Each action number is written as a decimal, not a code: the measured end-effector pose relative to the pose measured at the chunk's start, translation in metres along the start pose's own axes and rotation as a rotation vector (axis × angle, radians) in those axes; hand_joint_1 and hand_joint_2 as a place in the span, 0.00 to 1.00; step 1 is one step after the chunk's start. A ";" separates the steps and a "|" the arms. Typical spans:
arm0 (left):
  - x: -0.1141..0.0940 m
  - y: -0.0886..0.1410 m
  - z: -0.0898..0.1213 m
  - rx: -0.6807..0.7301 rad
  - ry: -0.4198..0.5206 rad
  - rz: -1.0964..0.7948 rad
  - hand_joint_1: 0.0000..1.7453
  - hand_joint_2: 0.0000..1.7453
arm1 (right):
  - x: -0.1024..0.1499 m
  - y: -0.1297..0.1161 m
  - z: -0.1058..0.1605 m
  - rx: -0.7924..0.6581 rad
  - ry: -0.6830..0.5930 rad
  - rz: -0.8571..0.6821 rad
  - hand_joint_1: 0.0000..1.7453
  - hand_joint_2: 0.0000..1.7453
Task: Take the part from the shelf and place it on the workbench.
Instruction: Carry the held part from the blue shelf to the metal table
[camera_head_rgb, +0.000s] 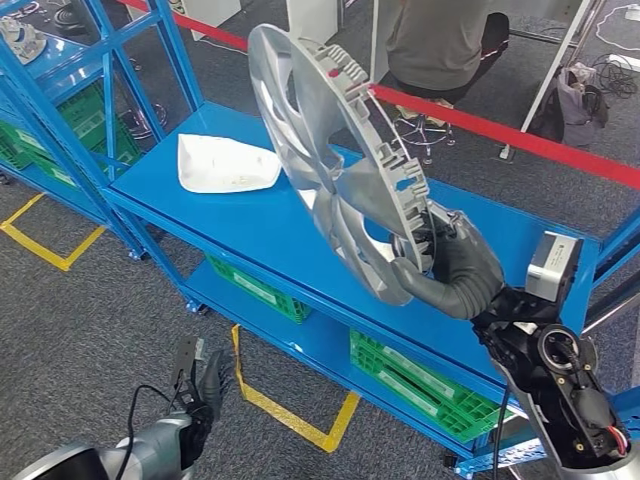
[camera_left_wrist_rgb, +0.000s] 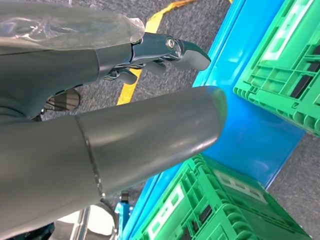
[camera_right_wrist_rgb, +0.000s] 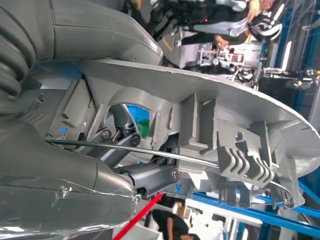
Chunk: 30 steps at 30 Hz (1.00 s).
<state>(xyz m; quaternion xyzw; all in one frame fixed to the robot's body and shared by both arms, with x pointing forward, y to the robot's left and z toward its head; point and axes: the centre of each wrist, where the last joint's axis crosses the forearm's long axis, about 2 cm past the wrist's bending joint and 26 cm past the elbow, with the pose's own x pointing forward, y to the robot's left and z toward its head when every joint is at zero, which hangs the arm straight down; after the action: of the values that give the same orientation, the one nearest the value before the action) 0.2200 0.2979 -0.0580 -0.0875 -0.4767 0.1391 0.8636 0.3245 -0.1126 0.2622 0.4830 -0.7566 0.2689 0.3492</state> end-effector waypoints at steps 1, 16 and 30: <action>0.000 0.001 0.000 -0.002 0.000 0.005 0.00 0.00 | -0.001 0.001 0.001 0.002 -0.001 -0.007 1.00 1.00; -0.002 0.003 0.002 0.011 0.016 0.016 0.00 0.00 | -0.008 0.005 0.004 0.013 0.008 -0.012 1.00 1.00; -0.008 0.006 0.006 0.000 0.030 0.030 0.00 0.00 | -0.011 0.014 0.007 0.001 0.047 -0.007 1.00 1.00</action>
<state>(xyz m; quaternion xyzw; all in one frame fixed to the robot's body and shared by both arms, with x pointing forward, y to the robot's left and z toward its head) 0.2097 0.3014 -0.0628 -0.0967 -0.4622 0.1510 0.8684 0.3128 -0.1063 0.2478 0.4794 -0.7464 0.2795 0.3674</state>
